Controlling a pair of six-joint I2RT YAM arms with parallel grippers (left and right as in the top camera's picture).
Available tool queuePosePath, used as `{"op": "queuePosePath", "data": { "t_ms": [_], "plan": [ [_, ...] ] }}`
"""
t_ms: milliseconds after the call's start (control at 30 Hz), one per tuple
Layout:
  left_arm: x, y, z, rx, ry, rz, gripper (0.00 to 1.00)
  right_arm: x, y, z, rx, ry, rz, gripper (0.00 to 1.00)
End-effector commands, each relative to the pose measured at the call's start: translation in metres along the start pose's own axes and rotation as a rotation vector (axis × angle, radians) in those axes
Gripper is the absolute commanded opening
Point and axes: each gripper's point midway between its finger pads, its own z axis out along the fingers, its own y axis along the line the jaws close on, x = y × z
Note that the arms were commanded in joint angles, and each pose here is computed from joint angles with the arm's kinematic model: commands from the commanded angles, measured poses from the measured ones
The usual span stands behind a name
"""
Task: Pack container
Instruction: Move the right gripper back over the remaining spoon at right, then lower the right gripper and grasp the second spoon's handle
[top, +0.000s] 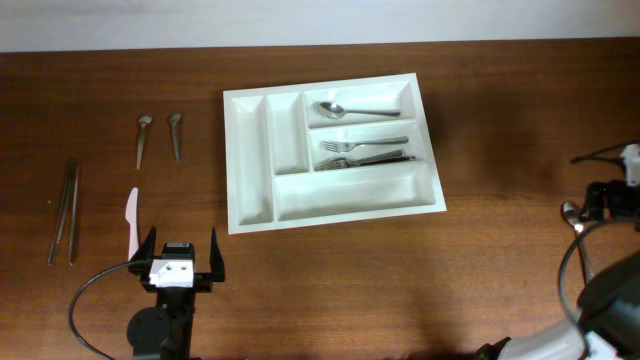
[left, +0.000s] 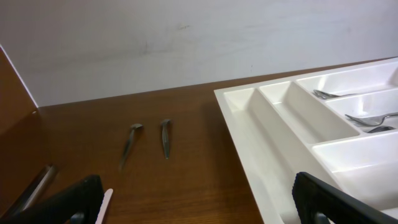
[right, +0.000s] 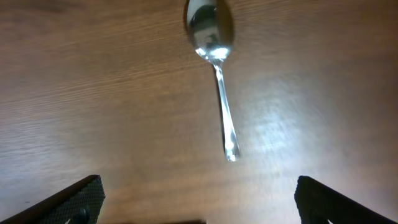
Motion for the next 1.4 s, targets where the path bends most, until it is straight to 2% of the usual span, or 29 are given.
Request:
{"op": "queuePosePath", "data": {
  "t_ms": [0,100,200,400,533,800,1000,1367],
  "plan": [
    [0.001,-0.001,0.000,0.000,-0.001,0.016,0.99,0.012,0.003,-0.052,0.095,-0.116,0.045,0.99],
    [0.001,-0.001,0.000,0.000,-0.001,0.016,0.99,0.018,-0.008,-0.072,0.211,-0.193,0.033,0.99],
    [0.001,-0.001,0.000,0.000,-0.001,0.016,0.99,0.023,-0.011,-0.064,0.236,-0.228,0.048,0.99],
    [0.001,-0.001,0.000,0.000,-0.001,0.016,0.99,0.046,-0.002,0.007,0.174,-0.092,-0.036,0.99],
    [0.001,-0.001,0.000,0.000,-0.001,0.016,0.99,0.055,-0.004,0.041,0.167,-0.060,-0.029,0.99],
    [0.001,-0.001,0.000,0.000,-0.001,0.016,0.99,0.042,-0.012,0.043,0.196,-0.107,-0.030,0.99],
    [0.001,-0.001,0.000,0.000,-0.001,0.016,0.99,0.030,-0.003,0.066,0.098,-0.109,-0.039,0.99],
    [0.001,-0.001,0.000,0.000,-0.001,0.016,0.99,0.013,-0.008,0.113,-0.014,0.013,-0.072,0.99]
  ]
}}
